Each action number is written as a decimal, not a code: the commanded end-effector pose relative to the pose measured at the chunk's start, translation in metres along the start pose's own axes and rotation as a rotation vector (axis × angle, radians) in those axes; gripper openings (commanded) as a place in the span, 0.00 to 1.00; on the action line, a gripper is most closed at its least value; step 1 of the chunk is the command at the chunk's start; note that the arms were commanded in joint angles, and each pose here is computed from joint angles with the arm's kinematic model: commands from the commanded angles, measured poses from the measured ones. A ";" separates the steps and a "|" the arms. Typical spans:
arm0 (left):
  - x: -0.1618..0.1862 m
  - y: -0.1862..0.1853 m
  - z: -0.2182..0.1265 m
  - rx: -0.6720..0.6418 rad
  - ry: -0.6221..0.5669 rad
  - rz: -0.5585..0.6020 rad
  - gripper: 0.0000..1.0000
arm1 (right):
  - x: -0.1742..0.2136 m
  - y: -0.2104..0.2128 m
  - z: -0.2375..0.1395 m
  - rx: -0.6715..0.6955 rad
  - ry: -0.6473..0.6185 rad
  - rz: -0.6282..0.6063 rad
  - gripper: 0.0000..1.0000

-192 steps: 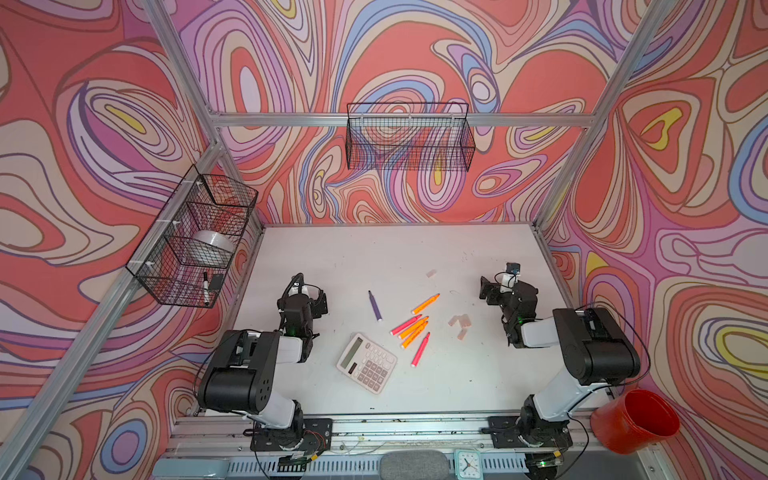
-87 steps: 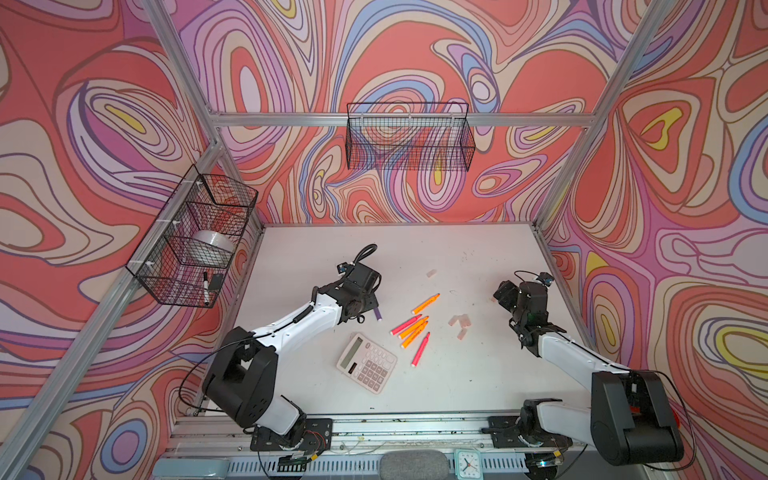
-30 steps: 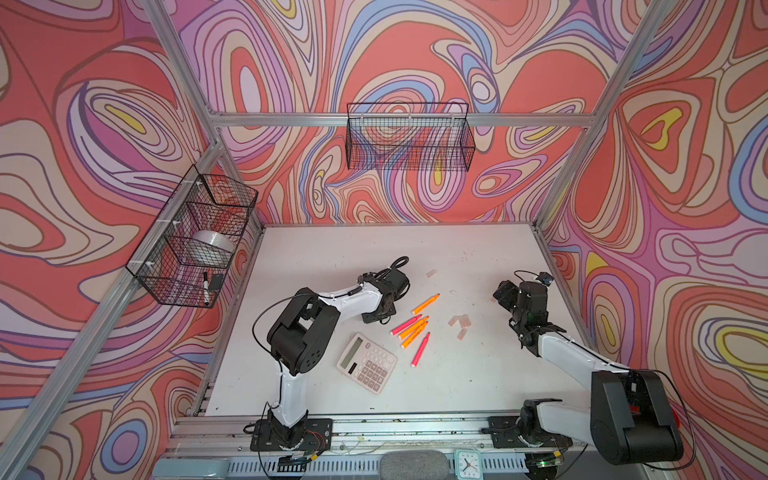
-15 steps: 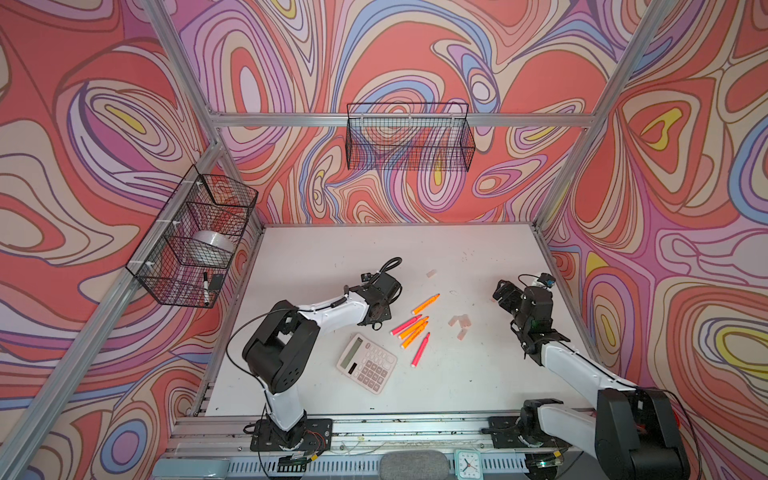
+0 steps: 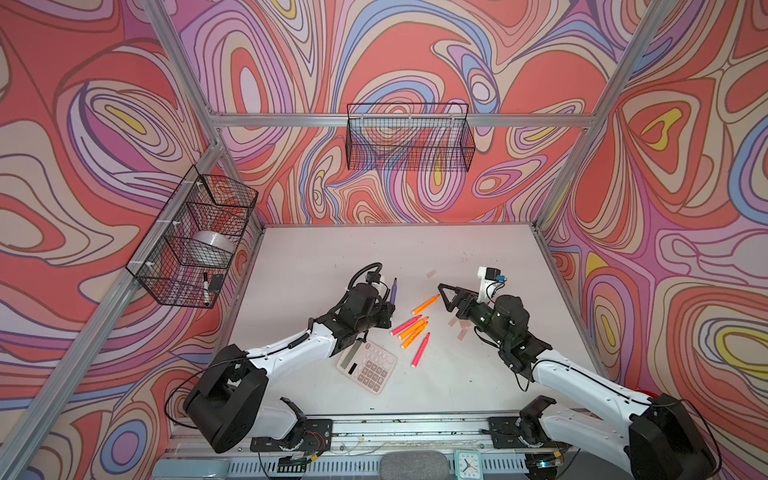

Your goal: Insert the pens into the pen caps

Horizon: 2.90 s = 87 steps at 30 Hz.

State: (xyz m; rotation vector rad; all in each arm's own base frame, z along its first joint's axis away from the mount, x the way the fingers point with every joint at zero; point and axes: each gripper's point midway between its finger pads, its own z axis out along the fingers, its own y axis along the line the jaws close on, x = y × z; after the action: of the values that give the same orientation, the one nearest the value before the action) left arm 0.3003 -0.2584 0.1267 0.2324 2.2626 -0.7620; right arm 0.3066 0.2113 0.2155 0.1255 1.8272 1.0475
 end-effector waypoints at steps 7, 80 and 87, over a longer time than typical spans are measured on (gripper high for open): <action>-0.016 -0.050 -0.014 0.259 -0.084 0.117 0.00 | 0.033 0.056 0.030 -0.167 0.029 0.092 0.72; -0.030 -0.058 -0.020 0.293 -0.207 0.159 0.30 | 0.070 0.083 0.063 -0.121 0.088 0.047 0.00; -0.036 -0.060 -0.020 0.290 -0.222 0.163 0.07 | 0.080 0.088 0.062 -0.132 0.106 0.051 0.00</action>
State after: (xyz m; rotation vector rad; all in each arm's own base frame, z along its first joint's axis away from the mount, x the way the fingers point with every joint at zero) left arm 0.2690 -0.3001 0.1678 0.5334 1.9706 -1.0257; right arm 0.3012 0.3242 0.2075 0.0969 1.8483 1.1417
